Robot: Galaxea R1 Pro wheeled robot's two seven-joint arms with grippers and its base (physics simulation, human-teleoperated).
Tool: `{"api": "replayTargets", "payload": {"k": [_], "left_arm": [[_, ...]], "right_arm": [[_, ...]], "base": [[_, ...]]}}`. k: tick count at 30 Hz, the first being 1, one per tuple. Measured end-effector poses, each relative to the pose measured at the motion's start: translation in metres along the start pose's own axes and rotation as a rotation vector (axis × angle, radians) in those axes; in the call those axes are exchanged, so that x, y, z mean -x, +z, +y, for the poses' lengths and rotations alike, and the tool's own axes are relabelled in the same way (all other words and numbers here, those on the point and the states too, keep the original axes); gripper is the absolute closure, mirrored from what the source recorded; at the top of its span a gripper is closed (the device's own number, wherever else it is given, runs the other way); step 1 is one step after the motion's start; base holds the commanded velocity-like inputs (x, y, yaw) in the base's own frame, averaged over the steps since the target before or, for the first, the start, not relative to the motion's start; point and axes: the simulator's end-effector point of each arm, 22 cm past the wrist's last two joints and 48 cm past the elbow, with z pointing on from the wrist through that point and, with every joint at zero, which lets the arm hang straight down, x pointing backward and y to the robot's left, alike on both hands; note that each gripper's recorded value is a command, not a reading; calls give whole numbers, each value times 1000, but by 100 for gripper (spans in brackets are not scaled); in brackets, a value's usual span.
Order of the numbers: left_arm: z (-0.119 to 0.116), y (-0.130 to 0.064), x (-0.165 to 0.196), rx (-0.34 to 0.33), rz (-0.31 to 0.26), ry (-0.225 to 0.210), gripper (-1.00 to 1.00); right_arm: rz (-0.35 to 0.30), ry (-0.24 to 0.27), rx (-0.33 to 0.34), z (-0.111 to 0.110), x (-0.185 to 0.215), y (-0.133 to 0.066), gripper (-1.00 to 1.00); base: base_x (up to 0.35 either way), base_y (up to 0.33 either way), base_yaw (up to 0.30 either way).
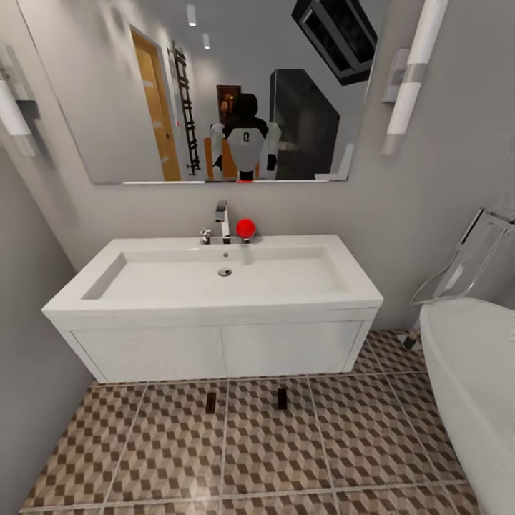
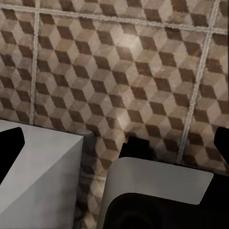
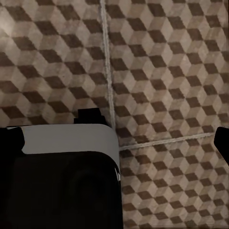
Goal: Take the four mousetraps from the cabinet in the bathroom and place them on the bathroom floor. Make sure all four end up on the same floor surface, and ensure that at least two of them are either under or directly next to the same bathroom sink.
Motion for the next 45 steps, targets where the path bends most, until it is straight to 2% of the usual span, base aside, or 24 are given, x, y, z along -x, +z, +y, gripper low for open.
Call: {"api": "replayTargets", "payload": {"k": [45], "left_arm": [[-9, -5, 10, -19, -23, -12, -100]], "right_arm": [[-29, 1, 0, -1, 11, -2, -100]], "base": [[0, 0, -269]]}}
